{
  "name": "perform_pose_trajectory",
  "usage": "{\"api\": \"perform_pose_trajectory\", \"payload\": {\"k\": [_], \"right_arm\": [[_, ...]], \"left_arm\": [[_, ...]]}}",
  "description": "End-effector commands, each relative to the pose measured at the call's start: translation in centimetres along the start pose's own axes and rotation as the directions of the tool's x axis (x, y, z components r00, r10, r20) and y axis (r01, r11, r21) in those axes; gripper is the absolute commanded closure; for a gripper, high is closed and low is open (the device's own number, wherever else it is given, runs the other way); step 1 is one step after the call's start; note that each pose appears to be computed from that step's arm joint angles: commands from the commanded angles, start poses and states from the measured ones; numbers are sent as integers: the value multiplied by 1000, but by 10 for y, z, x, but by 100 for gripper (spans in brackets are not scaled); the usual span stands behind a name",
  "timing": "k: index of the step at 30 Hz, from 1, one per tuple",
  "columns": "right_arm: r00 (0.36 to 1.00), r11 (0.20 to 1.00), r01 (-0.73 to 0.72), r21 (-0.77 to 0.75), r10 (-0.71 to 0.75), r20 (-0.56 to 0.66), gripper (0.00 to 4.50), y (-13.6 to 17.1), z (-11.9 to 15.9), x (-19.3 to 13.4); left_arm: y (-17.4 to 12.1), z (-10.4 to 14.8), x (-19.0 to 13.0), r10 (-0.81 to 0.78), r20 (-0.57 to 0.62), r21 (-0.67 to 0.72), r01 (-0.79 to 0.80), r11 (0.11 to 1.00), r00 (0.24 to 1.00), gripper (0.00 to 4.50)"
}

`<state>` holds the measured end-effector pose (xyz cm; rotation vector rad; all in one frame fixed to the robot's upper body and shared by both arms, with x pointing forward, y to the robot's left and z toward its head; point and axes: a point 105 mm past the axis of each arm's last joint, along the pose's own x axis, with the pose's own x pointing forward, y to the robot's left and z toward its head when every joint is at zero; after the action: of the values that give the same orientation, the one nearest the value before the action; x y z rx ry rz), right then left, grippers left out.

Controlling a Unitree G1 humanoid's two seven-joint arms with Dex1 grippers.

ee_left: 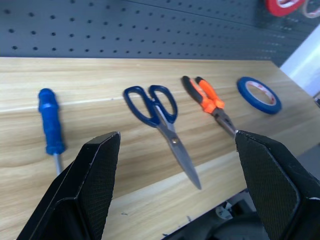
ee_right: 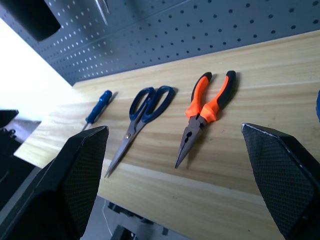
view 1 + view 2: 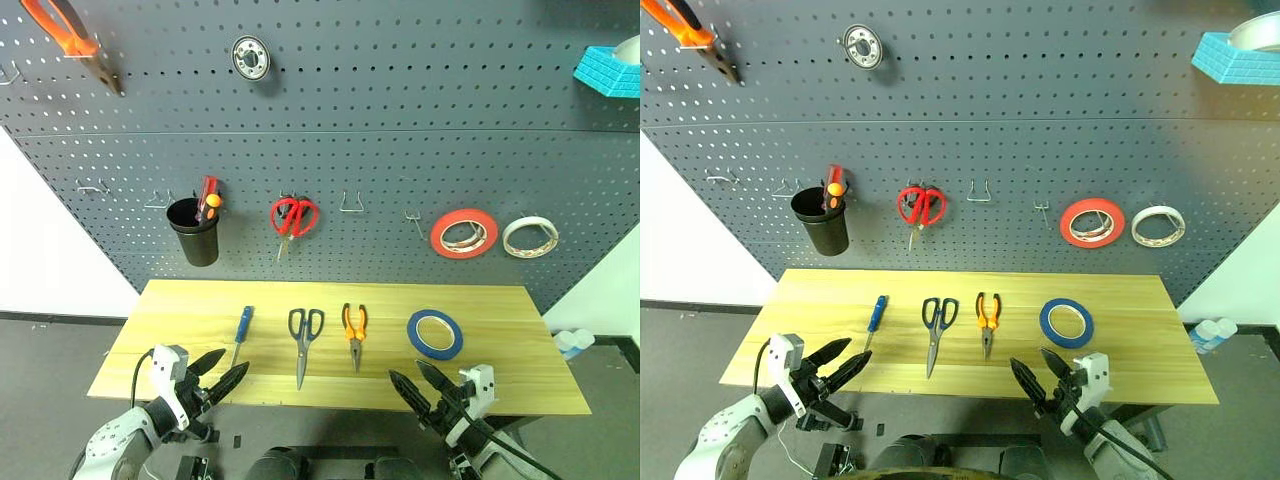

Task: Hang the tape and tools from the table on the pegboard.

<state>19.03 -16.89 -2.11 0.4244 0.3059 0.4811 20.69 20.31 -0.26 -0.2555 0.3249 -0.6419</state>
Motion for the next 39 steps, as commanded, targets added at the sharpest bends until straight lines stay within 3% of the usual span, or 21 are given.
{"api": "perform_pose_trajectory", "payload": {"k": [1,6,12,16,23,28,34,37,39], "right_arm": [[997,1000,-19,-12,20,70,0,2,20,-1],[993,996,47,-74,-39,109,0,-16,63,-4],[984,966,174,-189,-164,69,0,-33,83,4],[972,950,212,-230,-229,-49,0,-38,77,11],[957,928,249,-276,-280,-75,0,-36,84,22],[899,857,350,-378,-420,-121,0,-50,83,31],[890,842,366,-397,-441,-115,0,-46,87,49],[887,837,366,-407,-446,-120,0,-44,86,56],[886,836,365,-409,-447,-123,0,-42,84,60]], "left_arm": [[-9,11,2,-91,8,74,90,993,996,68],[-15,7,1,-175,-91,185,190,964,980,68],[-16,4,0,-196,-157,239,230,944,968,68],[-16,3,0,-204,-181,250,245,937,962,68],[-15,3,-1,-199,-249,357,281,891,948,68],[-15,4,-3,-186,-257,393,278,876,948,68],[-14,4,-6,-163,-263,410,263,873,951,68],[-10,59,64,-169,-248,496,275,824,954,68],[-11,71,78,-165,-256,508,278,815,953,68]]}}
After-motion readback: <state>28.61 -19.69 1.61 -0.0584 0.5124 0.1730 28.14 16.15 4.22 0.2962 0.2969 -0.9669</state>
